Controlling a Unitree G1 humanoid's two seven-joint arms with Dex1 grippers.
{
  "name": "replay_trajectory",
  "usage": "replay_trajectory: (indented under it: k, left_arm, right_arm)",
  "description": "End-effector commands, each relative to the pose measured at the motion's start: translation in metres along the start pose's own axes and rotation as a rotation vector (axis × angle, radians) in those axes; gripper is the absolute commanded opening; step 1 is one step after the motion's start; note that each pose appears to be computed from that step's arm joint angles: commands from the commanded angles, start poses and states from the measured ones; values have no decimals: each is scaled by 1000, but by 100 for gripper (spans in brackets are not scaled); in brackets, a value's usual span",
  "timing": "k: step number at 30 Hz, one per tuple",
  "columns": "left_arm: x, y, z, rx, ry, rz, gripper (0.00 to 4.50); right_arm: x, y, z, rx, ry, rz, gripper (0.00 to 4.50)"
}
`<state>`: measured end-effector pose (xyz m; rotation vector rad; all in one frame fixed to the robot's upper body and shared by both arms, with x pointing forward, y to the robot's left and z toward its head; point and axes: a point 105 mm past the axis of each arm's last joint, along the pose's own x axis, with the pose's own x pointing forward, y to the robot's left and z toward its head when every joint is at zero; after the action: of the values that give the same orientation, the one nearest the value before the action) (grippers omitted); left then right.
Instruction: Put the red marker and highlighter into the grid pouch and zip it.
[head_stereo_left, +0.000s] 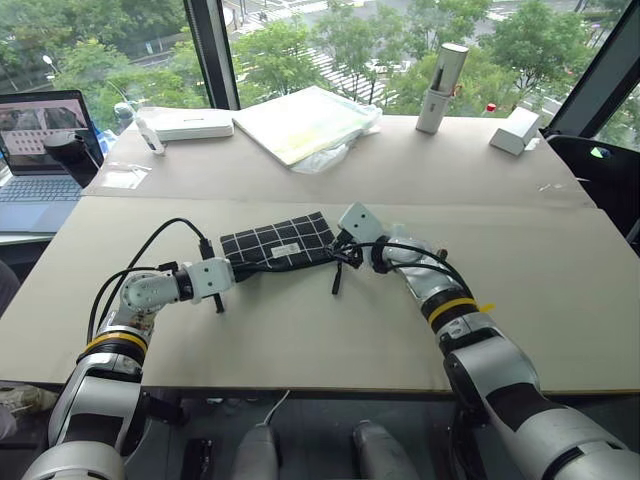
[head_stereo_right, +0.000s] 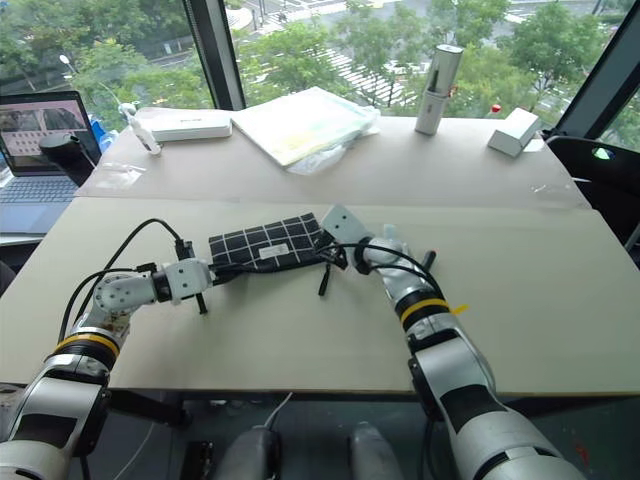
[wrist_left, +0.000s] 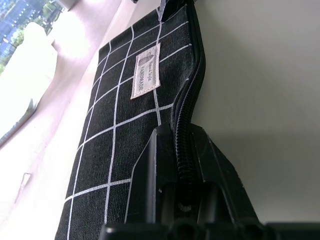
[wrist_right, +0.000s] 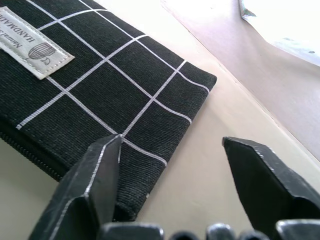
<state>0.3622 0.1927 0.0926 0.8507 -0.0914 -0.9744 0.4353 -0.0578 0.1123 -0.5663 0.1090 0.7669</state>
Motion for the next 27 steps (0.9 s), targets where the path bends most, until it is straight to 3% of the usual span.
replay_trajectory:
  k: [1,3,8,13,20,27]
  left_arm:
    - [2,-15,-8,-47,25,-51,0]
    - [2,-15,-7,-49,23,-55,0]
    - [4,-16,-6,-78,12,-73,0]
    - [7,5,8,-246,-76,7,0]
    - [2,30,27,-354,-124,89,0]
    - [-3,35,36,-380,-110,105,0]
  right_arm:
    - [-1,-2,-4,51,2,-1,449]
    - [-3,-13,8,152,-55,-30,449]
    - [-30,-65,62,503,-357,-66,449]
    - [-78,-73,86,508,-526,79,449]
    - [-91,-30,43,433,-306,103,449]
    - [-71,-7,13,480,-131,4,449]
